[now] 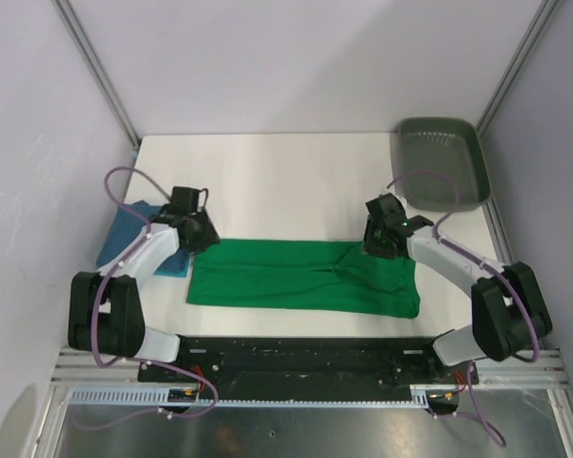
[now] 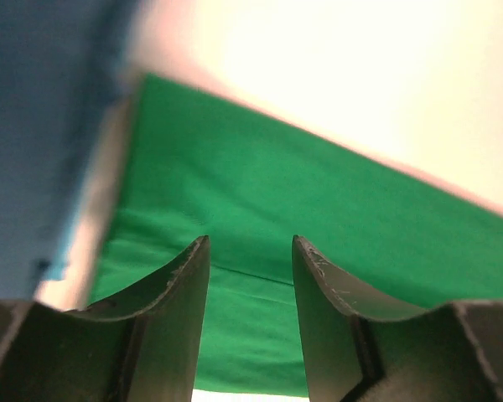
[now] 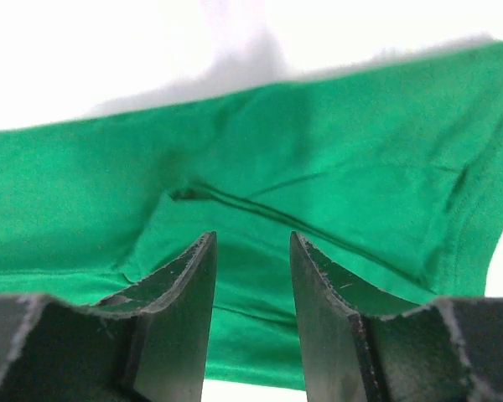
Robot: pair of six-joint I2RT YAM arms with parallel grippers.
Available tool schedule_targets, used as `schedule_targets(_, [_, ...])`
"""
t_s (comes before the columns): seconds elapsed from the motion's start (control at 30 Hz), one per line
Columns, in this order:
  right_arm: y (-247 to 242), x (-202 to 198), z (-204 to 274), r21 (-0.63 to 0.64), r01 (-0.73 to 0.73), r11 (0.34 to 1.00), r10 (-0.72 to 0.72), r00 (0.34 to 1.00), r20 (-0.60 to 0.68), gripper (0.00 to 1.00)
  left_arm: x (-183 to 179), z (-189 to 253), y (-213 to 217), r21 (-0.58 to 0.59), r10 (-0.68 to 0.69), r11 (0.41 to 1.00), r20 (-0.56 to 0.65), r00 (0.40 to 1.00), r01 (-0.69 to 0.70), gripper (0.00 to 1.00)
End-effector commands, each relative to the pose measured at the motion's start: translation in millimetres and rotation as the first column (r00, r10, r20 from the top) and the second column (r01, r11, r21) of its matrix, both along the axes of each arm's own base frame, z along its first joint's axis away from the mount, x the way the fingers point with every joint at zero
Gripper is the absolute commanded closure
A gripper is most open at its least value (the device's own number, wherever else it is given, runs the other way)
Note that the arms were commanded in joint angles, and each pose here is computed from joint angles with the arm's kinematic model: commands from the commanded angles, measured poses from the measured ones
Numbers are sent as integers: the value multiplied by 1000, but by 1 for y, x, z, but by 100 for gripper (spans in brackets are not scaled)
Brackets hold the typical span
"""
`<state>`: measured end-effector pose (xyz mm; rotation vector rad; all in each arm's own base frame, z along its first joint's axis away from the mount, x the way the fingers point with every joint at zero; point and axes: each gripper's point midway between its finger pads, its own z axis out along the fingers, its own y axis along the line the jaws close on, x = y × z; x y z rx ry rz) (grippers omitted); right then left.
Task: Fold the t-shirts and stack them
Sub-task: Fold the other side of the tshirt into a rectangle
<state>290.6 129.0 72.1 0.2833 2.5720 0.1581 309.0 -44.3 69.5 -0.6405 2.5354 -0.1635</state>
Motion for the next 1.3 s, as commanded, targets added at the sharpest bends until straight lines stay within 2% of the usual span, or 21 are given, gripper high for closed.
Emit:
schedule_targets(0.0, [4,28,14,-40,24,999,-22,998,62,56,18,23,-82,-71,-320,942,89,943,327,52])
schedule_targets(0.17, [-25,11,11,-96,146,985,-145,989,25,56,17,35,-182,-78,-555,819,143,819,569,52])
schedule_targets(0.37, [-61,-15,7,25,257,966,-257,966,-8,55,18,40,-296,-91,-718,661,209,664,744,50])
schedule_targets(0.5, [-78,-30,0,88,307,948,-304,952,-38,55,10,33,-346,-103,-781,576,223,584,811,50])
schedule_targets(0.63, [-88,-40,-6,140,336,931,-330,942,-65,55,0,25,-379,-130,-818,511,229,527,850,49])
schedule_targets(0.8, [-93,-45,-9,152,347,926,-339,938,-74,55,-5,12,-398,-141,-837,481,221,501,865,49])
schedule_targets(1.07, [-94,-48,-11,149,347,926,-339,938,-78,55,-7,3,-410,-142,-837,485,211,505,863,53])
schedule_targets(1.13, [-94,-48,-12,149,348,926,-340,937,-80,55,-7,2,-410,-137,-834,492,207,511,860,56])
schedule_targets(1.27, [-89,-48,-12,169,336,927,-325,942,-87,56,-7,2,-408,-125,-829,506,202,521,854,70])
